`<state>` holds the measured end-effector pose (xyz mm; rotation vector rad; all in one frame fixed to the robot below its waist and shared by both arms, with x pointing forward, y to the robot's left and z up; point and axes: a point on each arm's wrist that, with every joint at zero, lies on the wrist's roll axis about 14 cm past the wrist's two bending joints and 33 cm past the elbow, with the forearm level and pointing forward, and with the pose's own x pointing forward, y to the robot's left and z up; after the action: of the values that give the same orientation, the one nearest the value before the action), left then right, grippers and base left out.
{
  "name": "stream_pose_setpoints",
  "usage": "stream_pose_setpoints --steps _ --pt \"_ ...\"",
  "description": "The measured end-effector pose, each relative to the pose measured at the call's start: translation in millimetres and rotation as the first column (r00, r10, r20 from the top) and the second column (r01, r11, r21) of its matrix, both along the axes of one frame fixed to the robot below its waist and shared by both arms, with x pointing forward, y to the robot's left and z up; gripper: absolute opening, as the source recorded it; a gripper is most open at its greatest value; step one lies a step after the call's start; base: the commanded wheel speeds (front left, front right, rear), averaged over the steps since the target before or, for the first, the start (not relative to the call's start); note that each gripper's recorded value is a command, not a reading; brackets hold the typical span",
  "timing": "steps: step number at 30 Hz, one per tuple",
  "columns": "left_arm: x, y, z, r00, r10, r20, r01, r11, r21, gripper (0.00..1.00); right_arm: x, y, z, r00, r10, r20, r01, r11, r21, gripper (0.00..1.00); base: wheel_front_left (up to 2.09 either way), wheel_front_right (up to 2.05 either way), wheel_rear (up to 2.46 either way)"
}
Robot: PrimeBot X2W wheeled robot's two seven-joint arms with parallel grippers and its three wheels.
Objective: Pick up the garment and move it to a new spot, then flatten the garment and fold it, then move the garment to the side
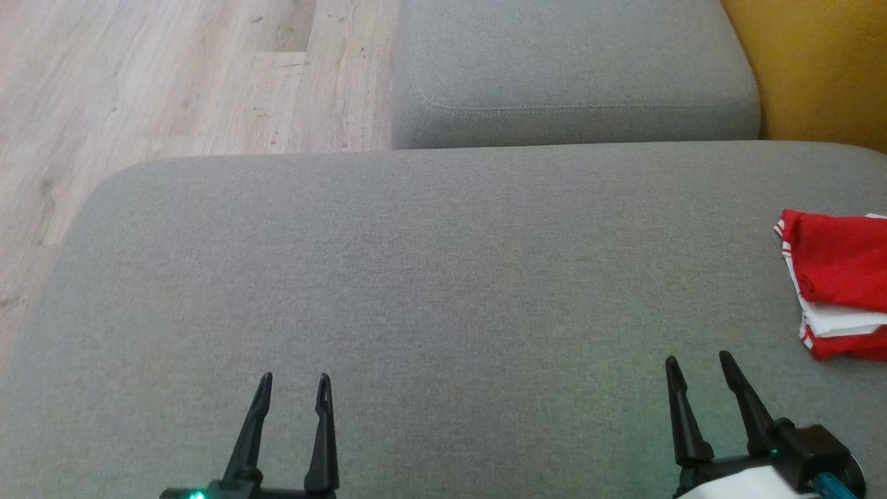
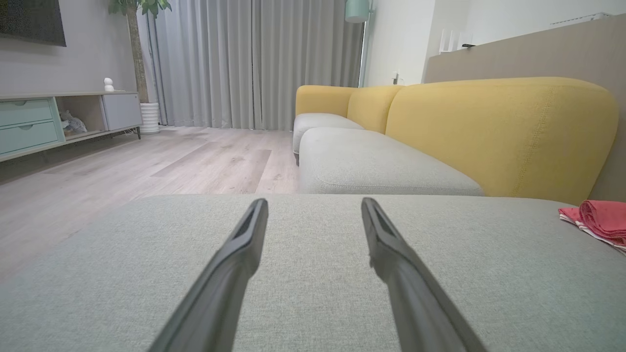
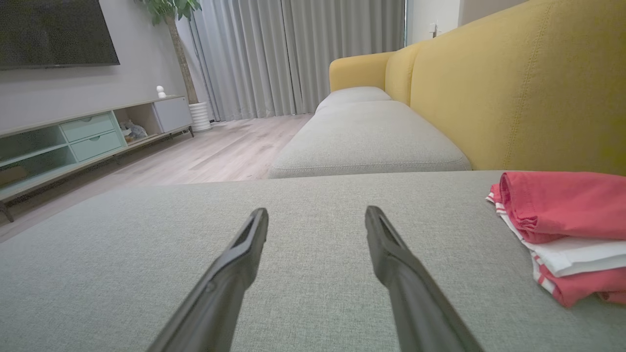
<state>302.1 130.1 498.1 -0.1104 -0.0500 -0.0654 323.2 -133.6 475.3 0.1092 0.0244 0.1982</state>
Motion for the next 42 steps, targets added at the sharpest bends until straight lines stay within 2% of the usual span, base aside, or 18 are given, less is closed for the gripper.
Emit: stream_pose_setpoints --steps 9,10,17,29,42 --pt "2.4 -5.1 4.2 1.0 -0.021 0.016 0.02 1.0 0.02 1.0 -3.7 -4.3 -1.5 1.0 -0.018 -0.006 0.018 1.0 0.018 1.0 0.0 0.0 0.0" --pt "2.7 -5.6 4.3 1.0 -0.022 0.016 0.022 1.0 0.02 0.0 -4.3 -4.7 -1.7 1.0 -0.02 -0.007 0.02 1.0 0.019 0.0 0.0 0.0 0.0" --pt "-10.7 -4.5 -32.9 0.994 -0.018 -0.109 0.019 1.0 0.008 0.0 -21.7 -8.2 -38.0 0.991 -0.032 -0.131 0.036 0.999 0.027 0.0 0.0 0.0 0.0" --pt "-6.9 1.0 -39.9 0.987 -0.009 -0.16 -0.012 0.991 -0.132 0.0 -19.1 -14.6 -39.5 0.983 -0.07 -0.172 0.097 0.983 0.158 0.0 0.0 0.0 0.0" --pt "3.3 9.7 -43.8 0.979 -0.003 -0.204 -0.057 0.957 -0.284 0.0 -9.6 -23.0 -36.3 0.974 -0.105 -0.203 0.165 0.938 0.306 0.0 0.0 0.0 0.0"
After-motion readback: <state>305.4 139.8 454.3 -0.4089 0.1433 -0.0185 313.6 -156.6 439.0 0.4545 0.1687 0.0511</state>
